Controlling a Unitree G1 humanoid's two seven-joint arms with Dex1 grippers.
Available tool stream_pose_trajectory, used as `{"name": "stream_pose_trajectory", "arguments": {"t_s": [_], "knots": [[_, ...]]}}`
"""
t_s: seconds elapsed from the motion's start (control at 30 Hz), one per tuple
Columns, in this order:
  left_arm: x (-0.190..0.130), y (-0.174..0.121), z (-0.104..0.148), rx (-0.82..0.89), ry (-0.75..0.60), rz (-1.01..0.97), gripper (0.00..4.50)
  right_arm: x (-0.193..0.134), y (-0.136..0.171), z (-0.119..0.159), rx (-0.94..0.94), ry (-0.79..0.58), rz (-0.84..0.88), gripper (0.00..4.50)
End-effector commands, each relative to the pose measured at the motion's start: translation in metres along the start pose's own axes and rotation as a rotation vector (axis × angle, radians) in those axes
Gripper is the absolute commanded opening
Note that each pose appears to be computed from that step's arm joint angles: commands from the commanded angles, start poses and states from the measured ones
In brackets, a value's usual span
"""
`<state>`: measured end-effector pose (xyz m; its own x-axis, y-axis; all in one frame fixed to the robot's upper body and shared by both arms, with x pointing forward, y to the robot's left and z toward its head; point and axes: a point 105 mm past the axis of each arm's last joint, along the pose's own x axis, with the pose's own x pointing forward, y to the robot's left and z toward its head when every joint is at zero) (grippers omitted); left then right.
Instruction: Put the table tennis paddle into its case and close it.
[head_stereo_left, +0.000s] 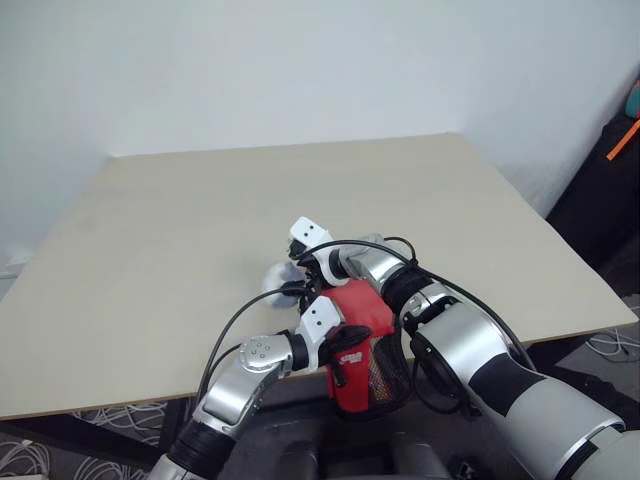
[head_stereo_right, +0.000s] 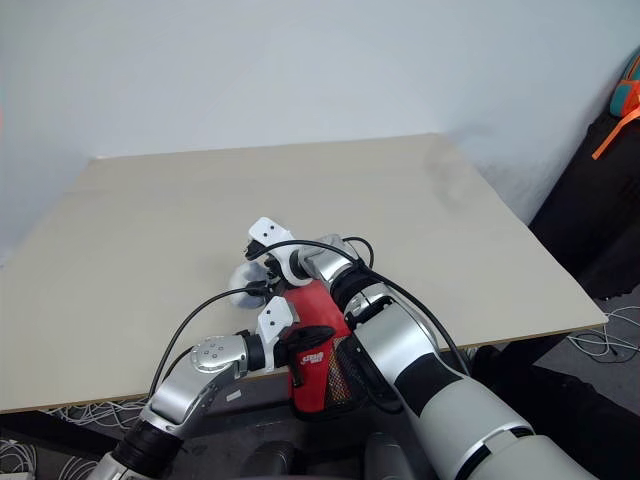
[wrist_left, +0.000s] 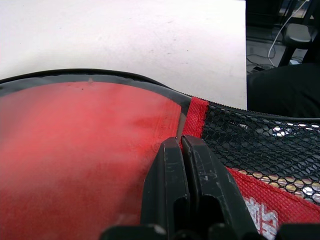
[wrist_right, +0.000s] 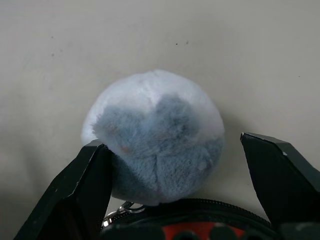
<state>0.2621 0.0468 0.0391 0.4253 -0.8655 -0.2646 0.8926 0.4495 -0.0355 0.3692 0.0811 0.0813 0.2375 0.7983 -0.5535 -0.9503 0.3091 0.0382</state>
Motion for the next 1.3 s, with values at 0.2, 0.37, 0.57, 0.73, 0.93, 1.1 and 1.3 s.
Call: {"name": "stream_pose_trajectory", "arguments": {"t_s": [0.2,0.37,0.57,0.73,0.93,1.1,1.3], "knots": [[-0.003,0.010,-0.009,-0.012,0.048,0.031,0.00,0.009,0.014,0.013,-0.030,-0.053,0.036,3.33],[-0.002,0.010,-0.010,-0.022,0.053,0.028,0.00,0.009,0.018,0.015,-0.034,-0.065,0.072,1.51],[0.001,0.012,-0.013,-0.043,0.063,0.030,0.00,0.007,0.025,0.011,-0.048,-0.067,0.142,0.02],[0.001,0.029,-0.015,-0.054,0.075,0.098,0.00,0.005,0.022,0.014,-0.035,-0.083,0.123,0.02],[0.003,0.035,-0.017,-0.054,0.089,0.119,0.00,0.003,0.010,0.019,0.006,-0.105,0.042,0.02],[0.003,0.036,-0.019,-0.056,0.096,0.118,0.00,0.000,0.000,0.023,0.040,-0.125,-0.033,0.02],[0.003,0.035,-0.020,-0.055,0.107,0.111,0.00,-0.004,-0.016,0.027,0.083,-0.152,-0.149,0.02]]}}
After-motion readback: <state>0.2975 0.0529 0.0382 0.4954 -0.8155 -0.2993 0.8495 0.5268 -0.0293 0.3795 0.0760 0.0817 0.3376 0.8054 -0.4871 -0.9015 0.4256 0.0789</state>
